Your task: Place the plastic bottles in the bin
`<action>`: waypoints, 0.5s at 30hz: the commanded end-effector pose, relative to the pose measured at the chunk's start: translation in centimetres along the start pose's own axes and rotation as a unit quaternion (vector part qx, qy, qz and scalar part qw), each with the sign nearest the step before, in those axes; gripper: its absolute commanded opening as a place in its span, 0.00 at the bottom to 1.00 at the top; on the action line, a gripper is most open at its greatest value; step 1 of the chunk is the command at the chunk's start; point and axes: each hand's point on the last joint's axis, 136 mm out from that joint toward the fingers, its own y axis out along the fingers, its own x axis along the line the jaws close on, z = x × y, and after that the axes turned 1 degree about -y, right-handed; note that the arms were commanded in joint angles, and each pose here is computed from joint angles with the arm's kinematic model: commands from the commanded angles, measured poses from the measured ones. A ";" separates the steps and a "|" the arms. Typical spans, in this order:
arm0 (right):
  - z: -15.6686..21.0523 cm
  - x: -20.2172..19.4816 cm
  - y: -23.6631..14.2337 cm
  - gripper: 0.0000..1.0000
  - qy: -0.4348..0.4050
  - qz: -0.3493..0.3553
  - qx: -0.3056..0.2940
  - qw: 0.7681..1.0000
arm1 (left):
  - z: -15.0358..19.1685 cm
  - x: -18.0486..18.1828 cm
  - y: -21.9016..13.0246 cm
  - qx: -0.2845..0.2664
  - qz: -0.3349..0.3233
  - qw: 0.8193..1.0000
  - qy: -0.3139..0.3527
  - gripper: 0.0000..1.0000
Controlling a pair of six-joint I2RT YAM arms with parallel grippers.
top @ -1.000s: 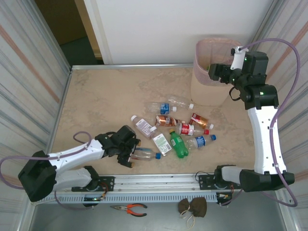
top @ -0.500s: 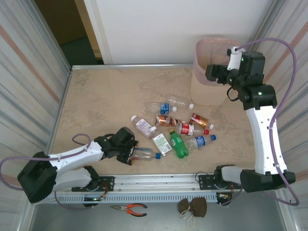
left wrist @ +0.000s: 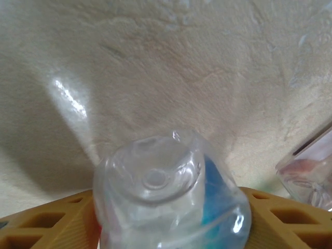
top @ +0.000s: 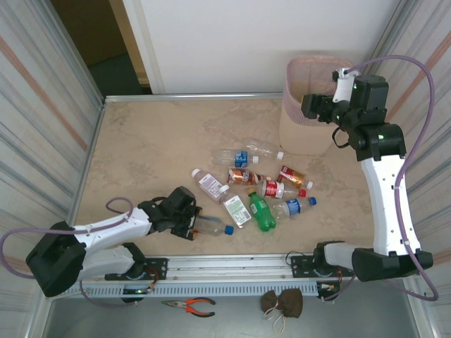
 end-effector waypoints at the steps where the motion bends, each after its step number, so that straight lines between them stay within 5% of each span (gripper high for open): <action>1: -1.1 0.2 -1.1 0.79 -0.011 0.005 -0.018 1.000 | -1.0 1.0 0.4 -0.017 -0.013 0.987 -0.161 0.62; 15: -1.4 1.4 -2.7 0.78 -0.003 -0.022 -0.029 0.999 | -2.7 -2.4 -5.0 -0.066 0.051 0.995 -0.061 0.54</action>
